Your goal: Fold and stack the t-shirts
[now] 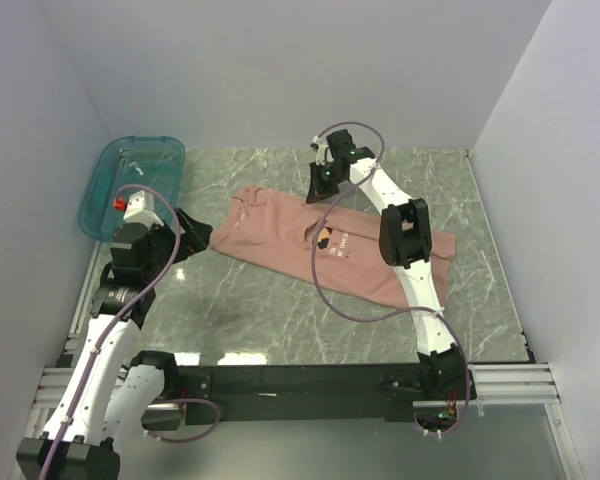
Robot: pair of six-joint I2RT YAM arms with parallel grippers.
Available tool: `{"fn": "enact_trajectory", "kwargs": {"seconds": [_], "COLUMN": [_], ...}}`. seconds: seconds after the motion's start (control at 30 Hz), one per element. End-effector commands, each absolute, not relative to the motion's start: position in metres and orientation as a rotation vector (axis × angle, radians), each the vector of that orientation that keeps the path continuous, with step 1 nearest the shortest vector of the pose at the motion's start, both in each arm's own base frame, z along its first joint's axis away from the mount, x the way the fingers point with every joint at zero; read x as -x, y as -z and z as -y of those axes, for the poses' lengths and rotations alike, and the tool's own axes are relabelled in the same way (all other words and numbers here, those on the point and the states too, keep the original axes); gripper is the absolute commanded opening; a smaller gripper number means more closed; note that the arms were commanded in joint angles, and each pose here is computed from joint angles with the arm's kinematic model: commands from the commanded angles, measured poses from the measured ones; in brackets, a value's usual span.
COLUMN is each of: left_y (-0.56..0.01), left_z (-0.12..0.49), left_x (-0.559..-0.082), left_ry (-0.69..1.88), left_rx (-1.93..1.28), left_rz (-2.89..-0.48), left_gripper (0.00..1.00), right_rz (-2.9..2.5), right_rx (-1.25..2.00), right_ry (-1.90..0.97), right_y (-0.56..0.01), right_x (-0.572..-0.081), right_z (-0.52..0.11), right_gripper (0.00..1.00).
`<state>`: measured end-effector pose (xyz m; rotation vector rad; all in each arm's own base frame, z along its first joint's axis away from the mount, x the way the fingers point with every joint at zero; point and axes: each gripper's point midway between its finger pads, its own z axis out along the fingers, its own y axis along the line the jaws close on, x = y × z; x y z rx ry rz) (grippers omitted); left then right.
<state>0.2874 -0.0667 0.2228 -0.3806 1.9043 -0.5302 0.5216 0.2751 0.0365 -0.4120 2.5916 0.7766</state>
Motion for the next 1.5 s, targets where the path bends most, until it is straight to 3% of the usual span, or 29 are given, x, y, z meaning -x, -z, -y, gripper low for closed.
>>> {"fn": "enact_trajectory", "kwargs": {"seconds": [0.0, 0.37, 0.47, 0.5, 0.63, 0.67, 0.73, 0.77, 0.8, 0.87, 0.93, 0.97, 1.0, 1.03, 1.07, 1.13, 1.17, 1.27, 1.47], "left_y": [-0.216, -0.195, -0.191, -0.19, -0.176, -0.153, -0.144, -0.153, -0.148, -0.115, -0.117, -0.091, -0.1, -0.071, -0.068, -0.057, -0.056, -0.044, -0.025], "left_z": [0.089, 0.127, 0.141, 0.145, 0.179, 0.187, 0.205, 0.21, 0.212, 0.217, 0.222, 0.224, 0.23, 0.23, 0.231, 0.234, 0.237, 0.243, 0.247], "left_x": [-0.291, -0.3, -0.307, -0.31, -0.335, -0.343, -0.371, -0.389, -0.402, -0.424, -0.453, -0.462, -0.48, -0.481, -0.488, -0.503, -0.508, -0.521, -0.547], "left_ry": [0.662, 0.923, 1.028, 1.048, 1.021, 0.994, 0.955, 0.944, 0.916, 0.88, 0.862, 0.834, 0.846, 0.801, 0.793, 0.764, 0.77, 0.762, 0.743], "left_rx": [0.313, 0.269, 0.272, 0.278, 0.289, 0.327, 0.376, 0.4, 0.442, 0.547, 0.6, 0.629, 0.626, 0.672, 0.68, 0.705, 0.701, 0.722, 0.764], "left_rz": [-1.937, -2.012, -2.013, -2.011, -2.11, -2.189, -2.222, -2.199, -2.198, -2.257, -2.238, -2.281, -2.252, -2.317, -2.323, -2.349, -2.352, -2.382, -2.393], "left_gripper": [0.99, 0.96, 0.94, 0.92, 0.88, 0.88, 0.86, 0.85, 0.81, 0.78, 0.75, 0.73, 0.71, 0.69, 0.67, 0.66, 0.63, 0.59, 0.53], "right_rz": [-2.509, -2.443, -2.422, -2.401, -2.393, -2.419, -2.348, -2.387, -2.322, -2.321, -2.195, -2.219, -2.124, -2.046, -2.06, -2.001, -1.967, -1.986, -1.961], "right_rx": [0.199, -0.177, -0.127, -0.122, 0.038, 0.116, 0.187, 0.234, 0.281, 0.364, 0.417, 0.421, 0.429, 0.433, 0.422, 0.402, 0.499, 0.556, 0.561], "right_ry": [-0.735, -0.605, -0.671, -0.671, -0.575, -0.534, -0.454, -0.442, -0.415, -0.422, -0.384, -0.393, -0.362, -0.335, -0.378, -0.46, -0.642, -0.851, -0.851], "right_y": [-0.064, -0.076, -0.085, -0.096, -0.125, -0.117, -0.155, -0.139, -0.172, -0.166, -0.208, -0.191, -0.222, -0.235, -0.22, -0.236, -0.242, -0.242, -0.242], "right_x": [-0.564, -0.61, -0.607, -0.607, -0.586, -0.573, -0.56, -0.54, -0.528, -0.499, -0.479, -0.459, -0.446, -0.445, -0.428, -0.409, -0.39, -0.364, -0.358], "right_z": [-0.233, -0.105, -0.089, -0.075, -0.052, -0.047, -0.04, -0.039, -0.039, -0.043, -0.045, -0.047, -0.047, -0.047, -0.051, -0.057, -0.081, -0.101, -0.1], "right_gripper": [0.0, 0.0, 0.17, 0.32, 0.58, 0.6, 0.7, 0.72, 0.74, 0.75, 0.78, 0.79, 0.87, 0.94, 1.0, 1.0, 1.0, 0.88, 0.86]}}
